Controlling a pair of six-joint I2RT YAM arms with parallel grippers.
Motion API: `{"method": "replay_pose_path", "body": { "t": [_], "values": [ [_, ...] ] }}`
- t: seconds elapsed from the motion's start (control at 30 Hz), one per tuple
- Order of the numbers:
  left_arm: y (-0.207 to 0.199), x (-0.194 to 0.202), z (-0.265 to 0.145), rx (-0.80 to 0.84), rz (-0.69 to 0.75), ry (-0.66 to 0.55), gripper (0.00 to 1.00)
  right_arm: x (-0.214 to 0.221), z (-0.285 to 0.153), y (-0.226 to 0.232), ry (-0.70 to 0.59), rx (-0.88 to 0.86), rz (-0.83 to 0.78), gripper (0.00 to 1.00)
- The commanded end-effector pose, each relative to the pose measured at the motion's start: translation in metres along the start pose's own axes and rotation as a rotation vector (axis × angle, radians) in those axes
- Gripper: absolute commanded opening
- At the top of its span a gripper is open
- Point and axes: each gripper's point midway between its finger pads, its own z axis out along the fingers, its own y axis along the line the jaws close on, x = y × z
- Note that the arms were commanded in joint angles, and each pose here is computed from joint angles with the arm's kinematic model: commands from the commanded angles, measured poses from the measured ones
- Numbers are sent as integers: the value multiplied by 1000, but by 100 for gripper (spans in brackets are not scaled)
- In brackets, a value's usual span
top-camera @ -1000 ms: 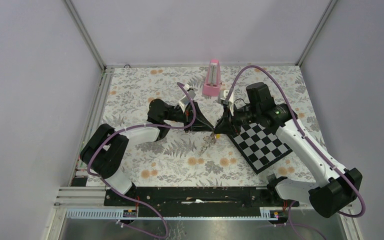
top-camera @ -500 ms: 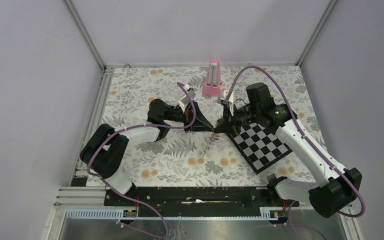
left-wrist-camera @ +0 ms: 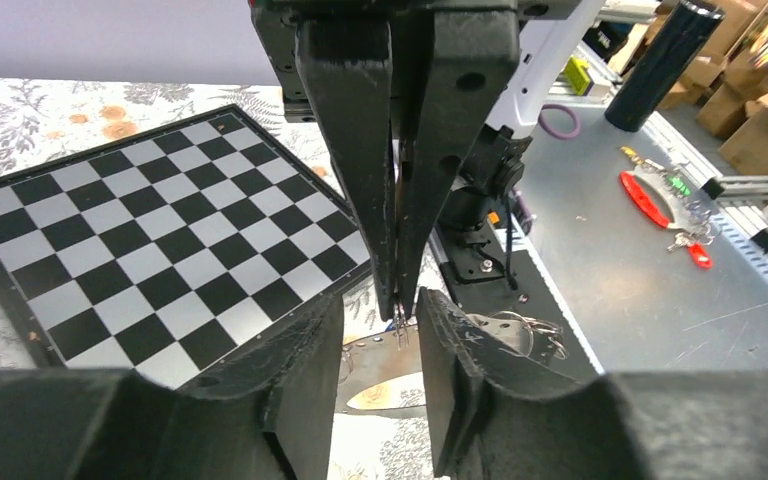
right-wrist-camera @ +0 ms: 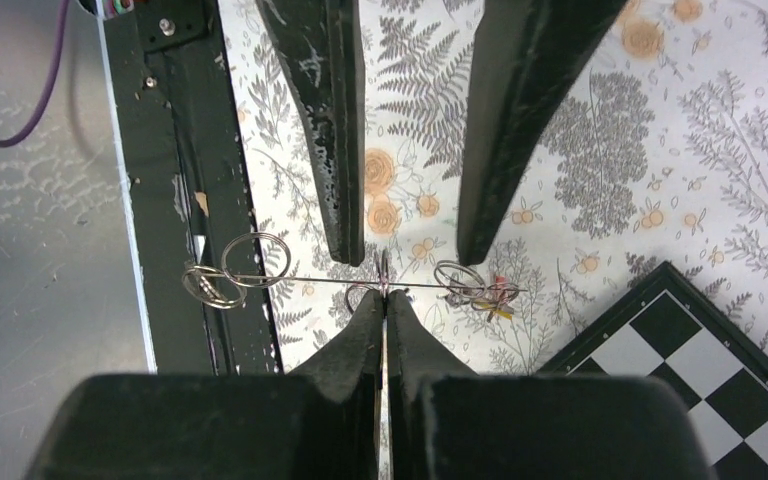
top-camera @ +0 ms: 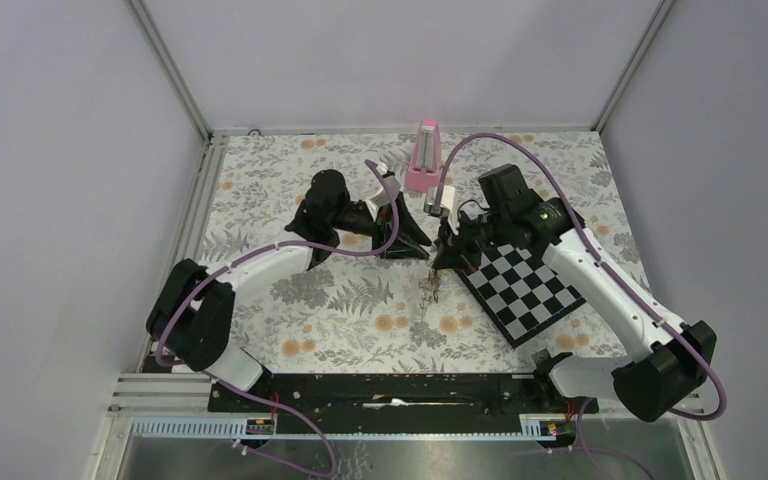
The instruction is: Put the keys on the keyring
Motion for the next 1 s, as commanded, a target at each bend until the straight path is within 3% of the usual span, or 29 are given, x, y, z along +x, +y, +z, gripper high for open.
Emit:
{"method": "replay_pose_path", "body": {
  "t": [0.0,0.4,0.97],
  "values": [
    [2,-4,-4,-18,87,41,40,-7,-6,0,51,26,-34,0],
    [-5,7,4,5,76,57,39,-12,0,-3,59,27,-28,0],
    [-7,18,9,21,52,70,19,-12,1,-3,47,33,-35,0]
  ]
}}
